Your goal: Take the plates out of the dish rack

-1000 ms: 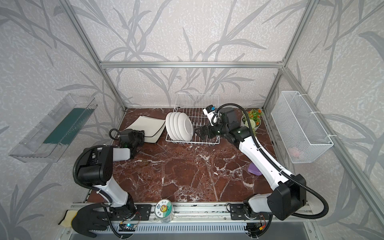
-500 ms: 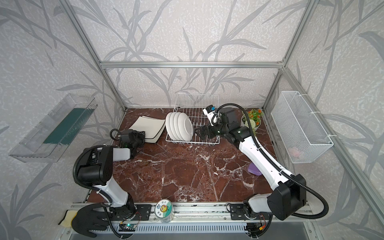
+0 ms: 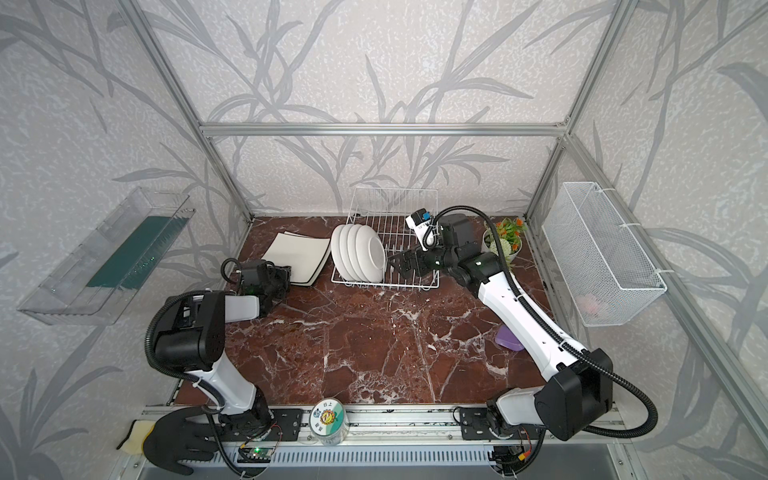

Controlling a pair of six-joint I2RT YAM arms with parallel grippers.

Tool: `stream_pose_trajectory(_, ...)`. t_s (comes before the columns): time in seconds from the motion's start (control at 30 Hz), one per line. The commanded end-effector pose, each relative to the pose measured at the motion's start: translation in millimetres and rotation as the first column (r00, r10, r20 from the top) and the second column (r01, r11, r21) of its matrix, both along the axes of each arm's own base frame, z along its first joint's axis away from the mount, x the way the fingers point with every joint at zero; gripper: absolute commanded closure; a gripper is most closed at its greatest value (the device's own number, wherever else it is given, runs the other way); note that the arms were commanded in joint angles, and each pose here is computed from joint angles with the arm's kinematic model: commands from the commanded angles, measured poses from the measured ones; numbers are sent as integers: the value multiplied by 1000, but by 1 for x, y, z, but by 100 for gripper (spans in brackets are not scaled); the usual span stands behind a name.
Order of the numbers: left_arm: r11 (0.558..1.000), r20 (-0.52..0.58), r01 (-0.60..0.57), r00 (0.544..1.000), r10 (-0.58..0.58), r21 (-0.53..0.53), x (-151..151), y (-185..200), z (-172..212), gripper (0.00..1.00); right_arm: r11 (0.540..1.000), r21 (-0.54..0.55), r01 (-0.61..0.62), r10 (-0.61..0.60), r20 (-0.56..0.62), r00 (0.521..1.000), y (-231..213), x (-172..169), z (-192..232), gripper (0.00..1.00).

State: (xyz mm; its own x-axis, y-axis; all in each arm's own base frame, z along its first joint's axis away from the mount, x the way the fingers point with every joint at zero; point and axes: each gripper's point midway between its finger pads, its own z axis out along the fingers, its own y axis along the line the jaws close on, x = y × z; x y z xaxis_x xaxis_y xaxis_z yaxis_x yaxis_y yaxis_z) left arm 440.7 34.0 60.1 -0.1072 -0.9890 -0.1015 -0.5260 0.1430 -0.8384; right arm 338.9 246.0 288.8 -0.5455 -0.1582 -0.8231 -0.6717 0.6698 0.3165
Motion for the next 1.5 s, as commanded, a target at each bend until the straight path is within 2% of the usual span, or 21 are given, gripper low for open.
stream_pose_trajectory(0.0, 1000, 59, 5, 998, -5, 1, 9, 3, 25, 56, 1000, 6, -10, 10, 16, 1000, 3, -1, 10, 1)
stream_pose_trajectory(0.23, 1000, 43, 24, 999, -24, -5, 5, 1, 31, 46, 1000, 8, -9, 9, 20, 1000, 3, -3, 11, 1)
stream_pose_trajectory(0.43, 997, 18, 68, 998, -68, -27, 3, -8, 35, 42, 1000, 8, -10, 10, 21, 1000, 2, -5, 11, 1)
stream_pose_trajectory(0.9, 991, -46, 131, 991, -129, 35, -13, -11, 54, 28, 1000, 5, -5, 5, 23, 1000, -1, -8, 8, 1)
stream_pose_trajectory(1.17, 980, -91, 198, 977, -194, 36, -20, -20, 53, 12, 1000, 9, -4, 3, 25, 1000, -2, -10, 8, 1)
stream_pose_trajectory(1.27, 975, -111, 217, 971, -211, 48, -21, -20, 51, 1, 1000, 11, -2, 2, 24, 1000, -2, -10, 9, 1)
stream_pose_trajectory(1.47, 964, -140, 263, 956, -257, 27, -12, -26, 38, 1, 1000, 12, -1, 1, 20, 1000, -1, -8, 8, 1)
